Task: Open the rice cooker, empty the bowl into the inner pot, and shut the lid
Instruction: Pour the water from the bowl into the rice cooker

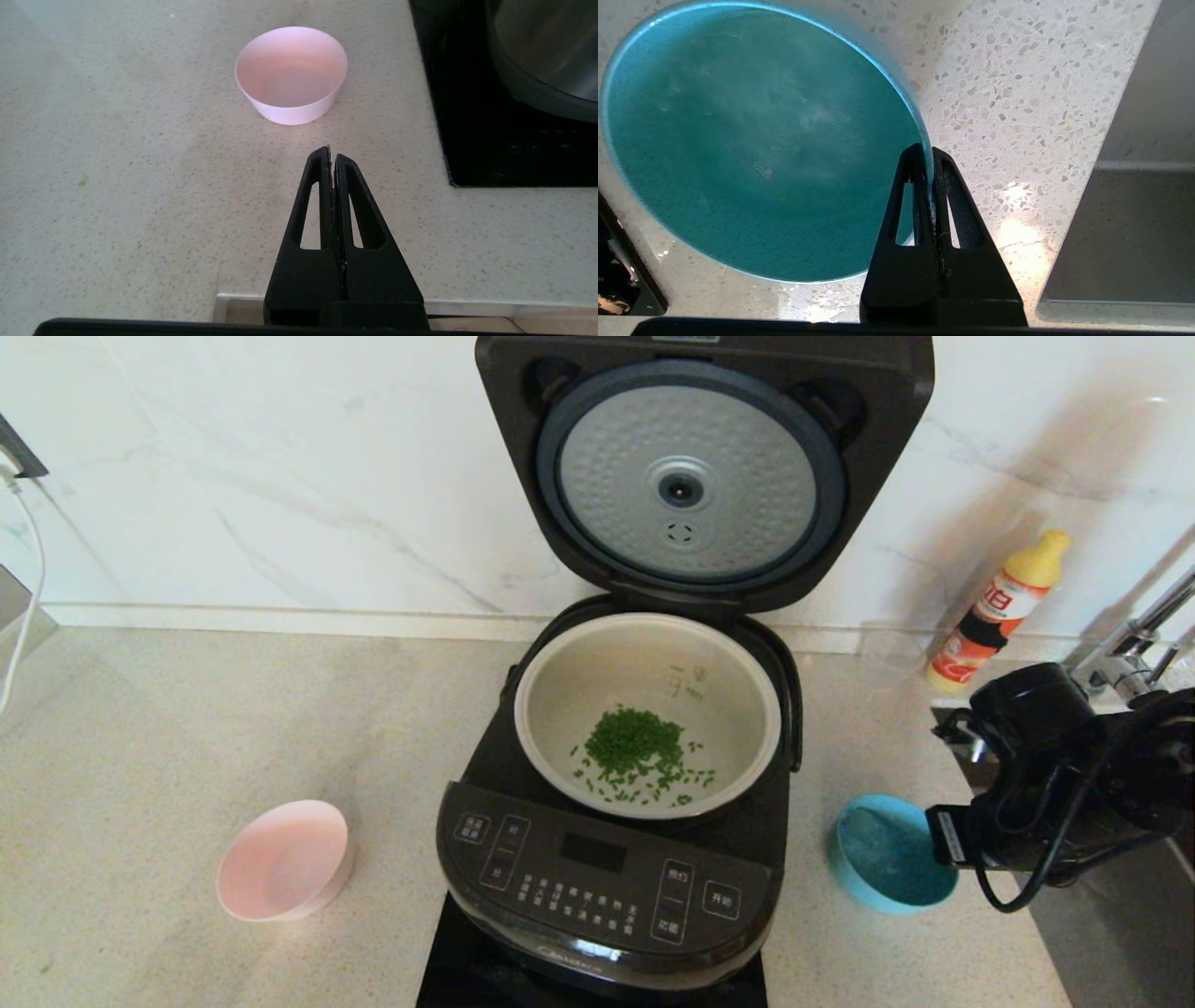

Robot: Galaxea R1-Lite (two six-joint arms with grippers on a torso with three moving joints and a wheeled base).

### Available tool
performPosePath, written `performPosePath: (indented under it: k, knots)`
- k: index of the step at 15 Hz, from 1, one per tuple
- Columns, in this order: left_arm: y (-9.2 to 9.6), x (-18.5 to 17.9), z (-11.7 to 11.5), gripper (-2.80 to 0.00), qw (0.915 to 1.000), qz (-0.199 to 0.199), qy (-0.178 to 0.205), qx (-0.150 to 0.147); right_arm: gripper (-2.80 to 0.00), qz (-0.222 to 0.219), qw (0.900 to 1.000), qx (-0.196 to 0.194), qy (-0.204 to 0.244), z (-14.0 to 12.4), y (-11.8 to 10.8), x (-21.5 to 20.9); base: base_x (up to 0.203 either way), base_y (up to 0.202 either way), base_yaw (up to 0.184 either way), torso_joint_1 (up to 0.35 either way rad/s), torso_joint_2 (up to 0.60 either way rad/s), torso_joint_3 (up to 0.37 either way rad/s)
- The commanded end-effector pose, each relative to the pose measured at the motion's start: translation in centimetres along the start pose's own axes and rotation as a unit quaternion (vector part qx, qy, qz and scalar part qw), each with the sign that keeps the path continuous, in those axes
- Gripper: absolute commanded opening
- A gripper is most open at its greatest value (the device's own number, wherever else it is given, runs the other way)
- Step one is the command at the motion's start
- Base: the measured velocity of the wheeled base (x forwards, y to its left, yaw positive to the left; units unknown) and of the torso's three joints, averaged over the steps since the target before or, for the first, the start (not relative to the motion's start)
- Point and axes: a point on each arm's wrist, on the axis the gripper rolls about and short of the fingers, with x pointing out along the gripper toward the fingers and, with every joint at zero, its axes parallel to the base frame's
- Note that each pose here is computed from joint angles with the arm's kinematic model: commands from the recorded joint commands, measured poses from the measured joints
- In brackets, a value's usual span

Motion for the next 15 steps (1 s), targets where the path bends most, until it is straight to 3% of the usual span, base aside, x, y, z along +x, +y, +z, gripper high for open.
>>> performPosePath:
  k: [1,4,7,15]
  knots:
    - [0.0,0.0,0.0,-2.8,1.0,0.0,0.0,0.0,-2.8,0.001,1.0,-0.001,0.004,-0.1,0.1,0.1,0.0,0.0,0.0,0.0,0.0,0.0]
    - [0.0,0.0,0.0,-2.8,1.0,0.0,0.0,0.0,-2.8,0.0,1.0,0.0,0.008,-0.1,0.1,0.5,0.0,0.0,0.0,0.0,0.0,0.0]
    - [0.0,0.0,0.0,-2.8,1.0,0.0,0.0,0.0,-2.8,0.004,1.0,0.008,-0.016,0.4,0.2,-1.0,0.0,0.0,0.0,0.0,0.0,0.0]
    - [0.0,0.0,0.0,-2.8,1.0,0.0,0.0,0.0,-2.8,0.016,1.0,-0.01,0.0,1.7,1.3,-5.2,0.0,0.0,0.0,0.0,0.0,0.0]
